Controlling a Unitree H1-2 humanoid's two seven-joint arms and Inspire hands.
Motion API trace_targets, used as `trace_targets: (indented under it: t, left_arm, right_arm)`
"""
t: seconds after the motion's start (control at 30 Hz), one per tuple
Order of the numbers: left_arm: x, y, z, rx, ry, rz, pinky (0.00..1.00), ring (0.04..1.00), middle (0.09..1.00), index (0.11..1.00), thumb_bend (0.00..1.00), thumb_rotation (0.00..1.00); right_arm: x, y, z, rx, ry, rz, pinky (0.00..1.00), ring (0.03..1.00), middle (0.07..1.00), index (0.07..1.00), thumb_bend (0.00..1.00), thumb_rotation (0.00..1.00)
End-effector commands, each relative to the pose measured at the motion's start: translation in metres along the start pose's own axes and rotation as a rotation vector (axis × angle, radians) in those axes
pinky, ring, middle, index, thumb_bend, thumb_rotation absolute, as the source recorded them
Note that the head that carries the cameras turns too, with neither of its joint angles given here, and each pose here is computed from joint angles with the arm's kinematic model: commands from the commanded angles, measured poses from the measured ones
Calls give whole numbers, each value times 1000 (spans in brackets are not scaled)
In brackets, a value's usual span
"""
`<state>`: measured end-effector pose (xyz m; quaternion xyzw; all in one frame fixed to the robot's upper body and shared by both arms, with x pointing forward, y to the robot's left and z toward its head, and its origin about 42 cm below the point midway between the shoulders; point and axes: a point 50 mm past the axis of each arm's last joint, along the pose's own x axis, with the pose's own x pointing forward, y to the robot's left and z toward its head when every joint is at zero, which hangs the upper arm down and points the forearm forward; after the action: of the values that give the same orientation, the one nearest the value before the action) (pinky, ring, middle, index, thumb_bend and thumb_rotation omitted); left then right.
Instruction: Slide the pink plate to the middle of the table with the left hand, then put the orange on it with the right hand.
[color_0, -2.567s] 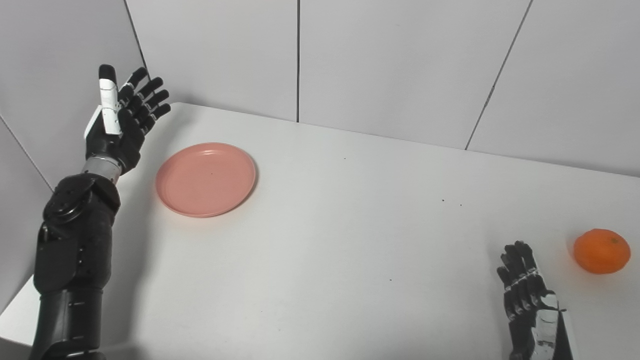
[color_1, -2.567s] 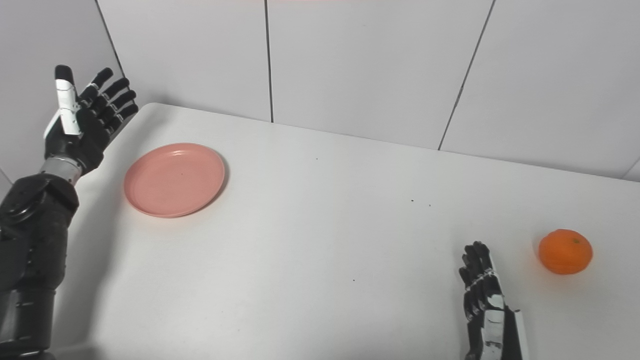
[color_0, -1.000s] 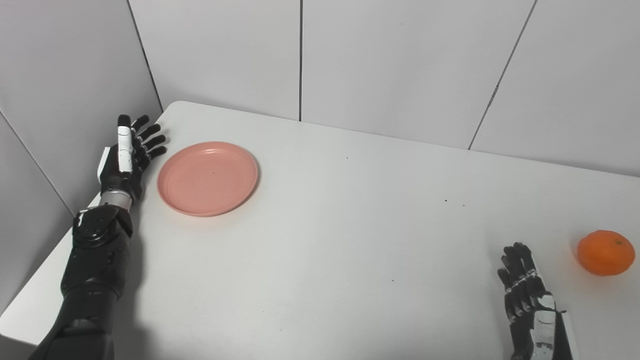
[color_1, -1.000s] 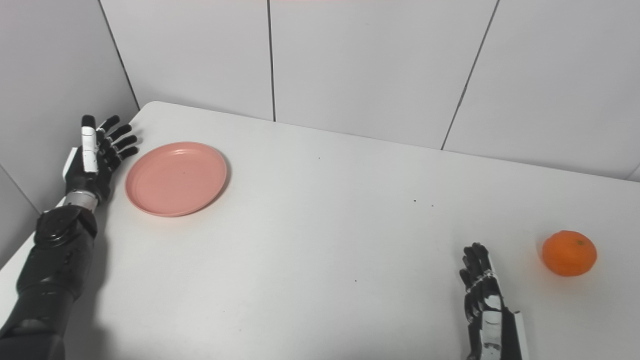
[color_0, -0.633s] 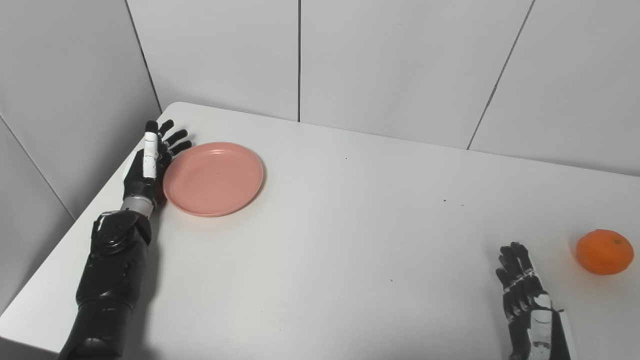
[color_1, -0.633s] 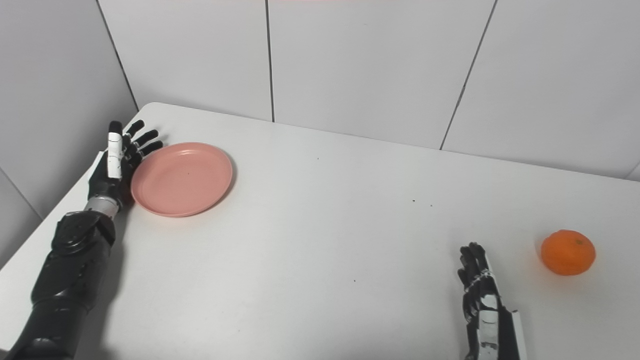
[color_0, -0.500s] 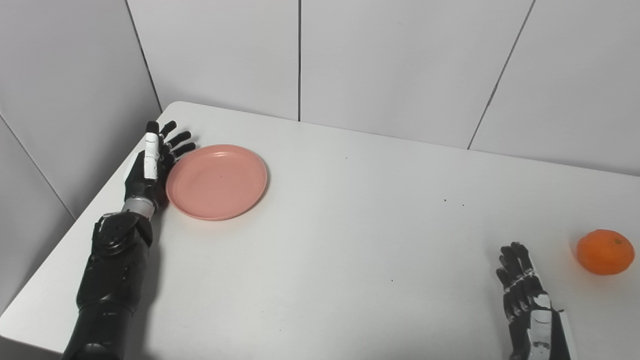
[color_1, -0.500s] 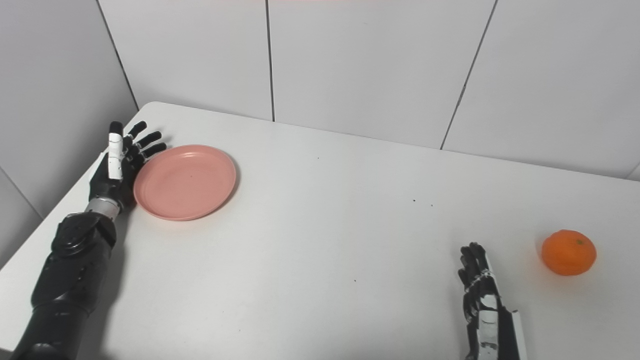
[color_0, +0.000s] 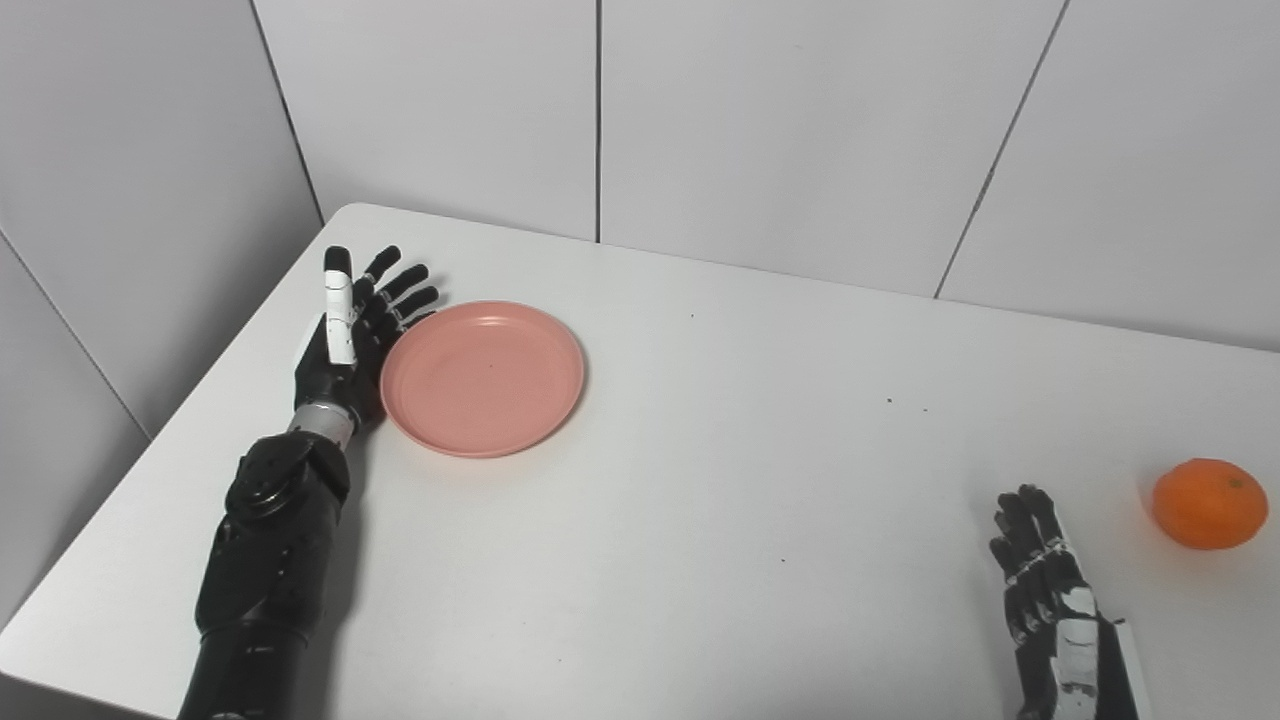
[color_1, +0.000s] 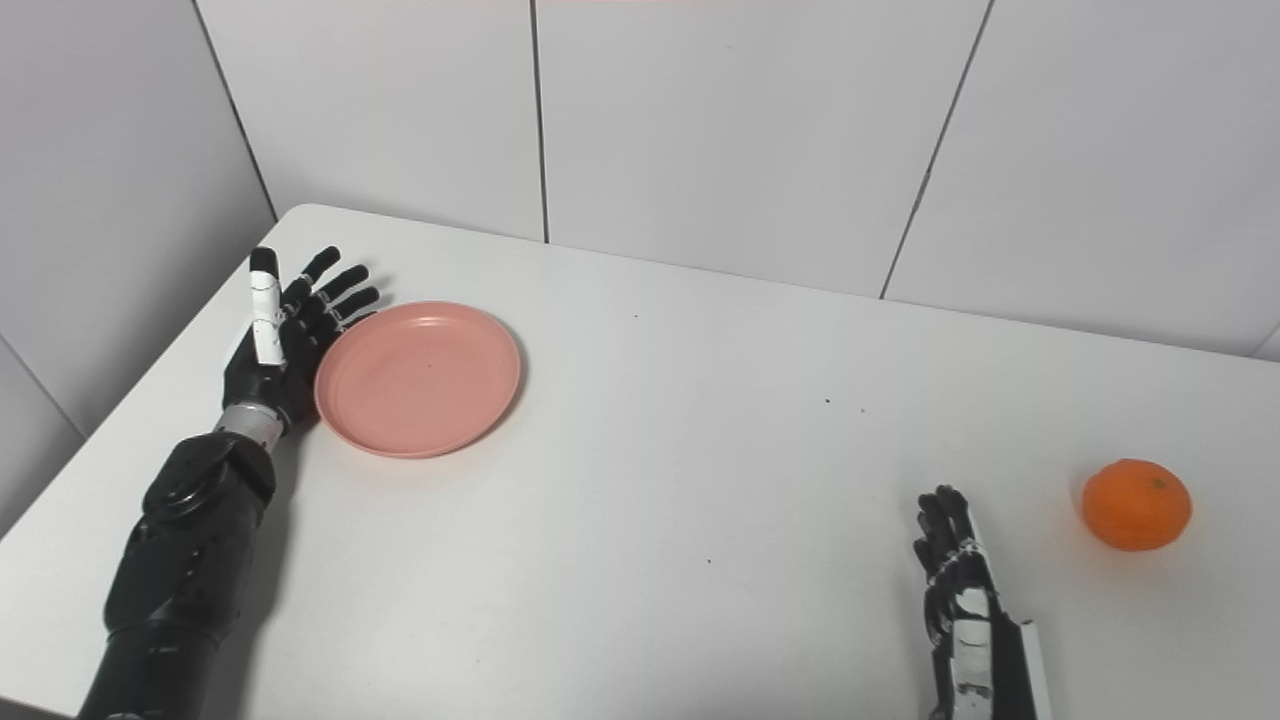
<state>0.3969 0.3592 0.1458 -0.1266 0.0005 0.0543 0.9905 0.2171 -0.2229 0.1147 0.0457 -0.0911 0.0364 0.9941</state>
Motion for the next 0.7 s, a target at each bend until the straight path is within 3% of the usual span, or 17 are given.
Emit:
trace_targets:
  t: [0.0, 0.3, 0.67]
  left_arm:
    - [2, -10, -7, -44, 31, -8, 770, 822, 841, 909, 1000, 995]
    - [-1, -45, -32, -55, 83, -47, 752, 795, 800, 889, 1000, 996]
    - [-10, -80, -49, -52, 126, -104, 735, 793, 807, 889, 1000, 988]
  right_arm:
    - [-17, 0, -6, 0, 52, -13, 998, 971, 936, 939, 857, 993]
    - [-16, 6, -6, 5, 48, -10, 987, 966, 932, 939, 850, 989]
    - [-15, 12, -5, 9, 46, -2, 993, 974, 936, 943, 866, 985]
